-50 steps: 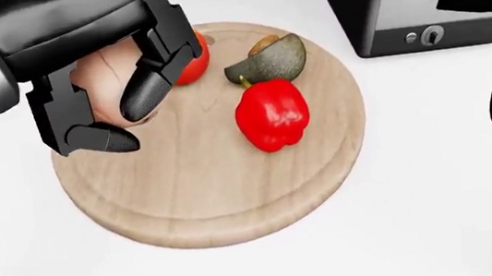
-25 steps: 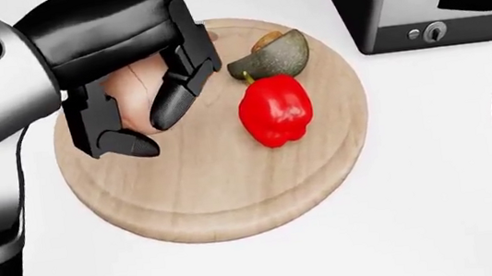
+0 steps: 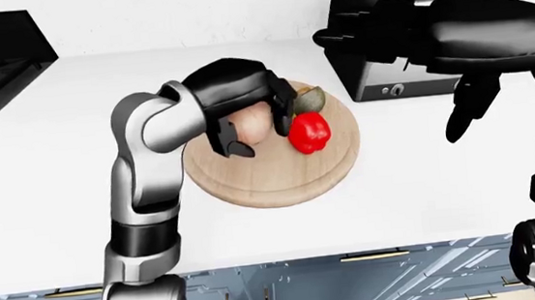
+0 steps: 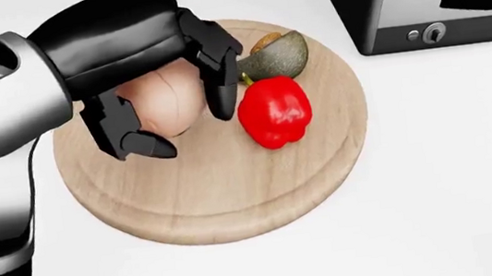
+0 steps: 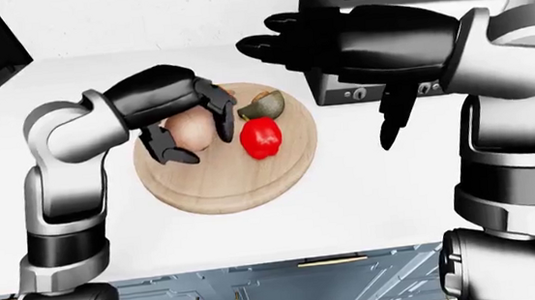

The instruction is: Place the avocado, onion, tomato and bell pepper on the cutting board.

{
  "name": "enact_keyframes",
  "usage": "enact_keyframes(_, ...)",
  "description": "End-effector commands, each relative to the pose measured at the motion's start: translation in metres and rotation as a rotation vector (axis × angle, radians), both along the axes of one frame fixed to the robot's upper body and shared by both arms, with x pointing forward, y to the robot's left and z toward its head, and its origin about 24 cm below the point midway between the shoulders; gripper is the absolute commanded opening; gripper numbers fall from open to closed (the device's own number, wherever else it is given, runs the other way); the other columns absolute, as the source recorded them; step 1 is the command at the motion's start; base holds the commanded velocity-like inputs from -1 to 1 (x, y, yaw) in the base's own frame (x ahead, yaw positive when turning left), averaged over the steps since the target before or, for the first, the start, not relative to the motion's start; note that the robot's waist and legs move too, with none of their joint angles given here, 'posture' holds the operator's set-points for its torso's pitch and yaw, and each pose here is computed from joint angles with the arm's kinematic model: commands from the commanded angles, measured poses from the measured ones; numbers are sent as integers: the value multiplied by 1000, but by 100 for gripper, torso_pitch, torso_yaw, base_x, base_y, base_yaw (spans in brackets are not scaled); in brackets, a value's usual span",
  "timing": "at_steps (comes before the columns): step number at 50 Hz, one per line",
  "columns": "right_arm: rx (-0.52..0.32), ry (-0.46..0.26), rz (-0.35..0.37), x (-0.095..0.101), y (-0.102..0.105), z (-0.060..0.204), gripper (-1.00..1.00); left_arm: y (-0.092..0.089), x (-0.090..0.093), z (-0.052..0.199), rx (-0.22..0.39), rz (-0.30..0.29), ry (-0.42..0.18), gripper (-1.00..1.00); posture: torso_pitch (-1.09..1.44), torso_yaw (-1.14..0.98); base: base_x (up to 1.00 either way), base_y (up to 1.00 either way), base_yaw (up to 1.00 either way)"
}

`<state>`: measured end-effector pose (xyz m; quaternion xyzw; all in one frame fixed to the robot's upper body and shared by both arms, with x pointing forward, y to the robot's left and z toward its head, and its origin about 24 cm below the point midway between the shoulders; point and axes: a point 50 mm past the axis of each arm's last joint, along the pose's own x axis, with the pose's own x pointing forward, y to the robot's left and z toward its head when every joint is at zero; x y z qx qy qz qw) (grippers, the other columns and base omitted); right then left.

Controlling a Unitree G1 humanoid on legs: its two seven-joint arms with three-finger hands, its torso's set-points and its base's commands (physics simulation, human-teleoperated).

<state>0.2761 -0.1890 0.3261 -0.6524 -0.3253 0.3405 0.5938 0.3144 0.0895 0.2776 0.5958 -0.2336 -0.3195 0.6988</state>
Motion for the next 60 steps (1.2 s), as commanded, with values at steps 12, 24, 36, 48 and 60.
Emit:
enact_keyframes(12,20,-68,4,-7,-2,15,100,6,-8,4,17,2,-50,-4,0,0,0,0,0)
enact_keyframes(24,17,-68,4,-6,-2,16,100,8,-7,-1,19,10,-47,7,0,0,0,0,0)
enact_keyframes(36,12,-73,6,-6,-1,18,100,9,-8,-3,39,10,-39,30,0,0,0,0,0)
enact_keyframes(48,11,-77,4,-5,-1,20,100,10,-11,0,35,9,-51,38,0,0,0,0,0)
enact_keyframes(60,7,-76,-3,-5,-2,21,100,19,-16,12,31,22,-72,56,0,0,0,0,0)
